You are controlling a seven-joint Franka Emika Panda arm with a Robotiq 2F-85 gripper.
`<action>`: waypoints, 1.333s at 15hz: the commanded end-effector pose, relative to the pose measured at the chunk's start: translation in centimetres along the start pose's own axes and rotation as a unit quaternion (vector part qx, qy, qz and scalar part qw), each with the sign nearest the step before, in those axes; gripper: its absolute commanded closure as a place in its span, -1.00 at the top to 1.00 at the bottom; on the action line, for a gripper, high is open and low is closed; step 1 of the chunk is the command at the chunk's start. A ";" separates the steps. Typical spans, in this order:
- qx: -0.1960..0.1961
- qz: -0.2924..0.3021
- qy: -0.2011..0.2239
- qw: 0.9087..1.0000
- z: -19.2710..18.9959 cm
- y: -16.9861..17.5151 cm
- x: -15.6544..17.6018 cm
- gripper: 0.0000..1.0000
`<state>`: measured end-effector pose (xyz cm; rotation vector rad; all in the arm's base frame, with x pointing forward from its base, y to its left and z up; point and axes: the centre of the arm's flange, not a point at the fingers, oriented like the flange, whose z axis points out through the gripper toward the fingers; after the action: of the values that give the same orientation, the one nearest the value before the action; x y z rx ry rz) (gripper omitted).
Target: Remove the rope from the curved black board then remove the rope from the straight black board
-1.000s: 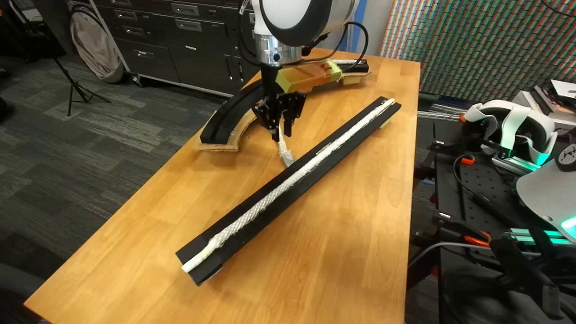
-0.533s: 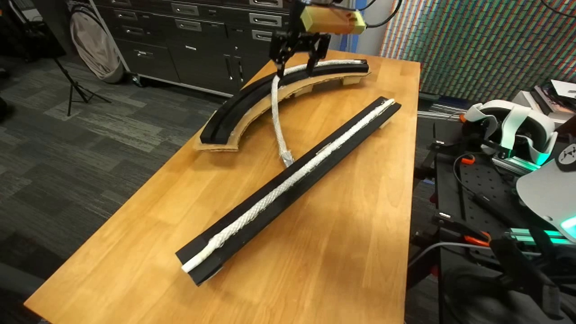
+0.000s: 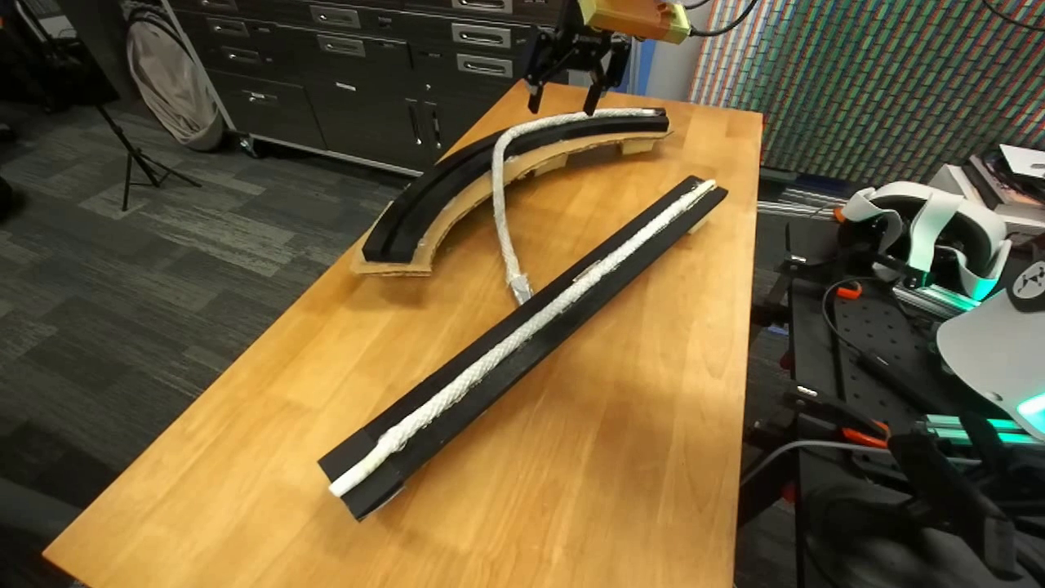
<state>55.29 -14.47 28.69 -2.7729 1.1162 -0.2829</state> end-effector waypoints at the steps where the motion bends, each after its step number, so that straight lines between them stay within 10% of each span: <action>1: 0.013 0.031 0.046 0.998 0.5 -3.4 -2.1 1.00; 11: 0.000 0.291 0.096 0.952 1.4 5.3 6.7 1.00; 20: 0.002 0.398 0.118 0.910 4.4 8.3 11.4 0.89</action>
<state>56.70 -26.67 24.54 -2.1524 2.1033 -0.4596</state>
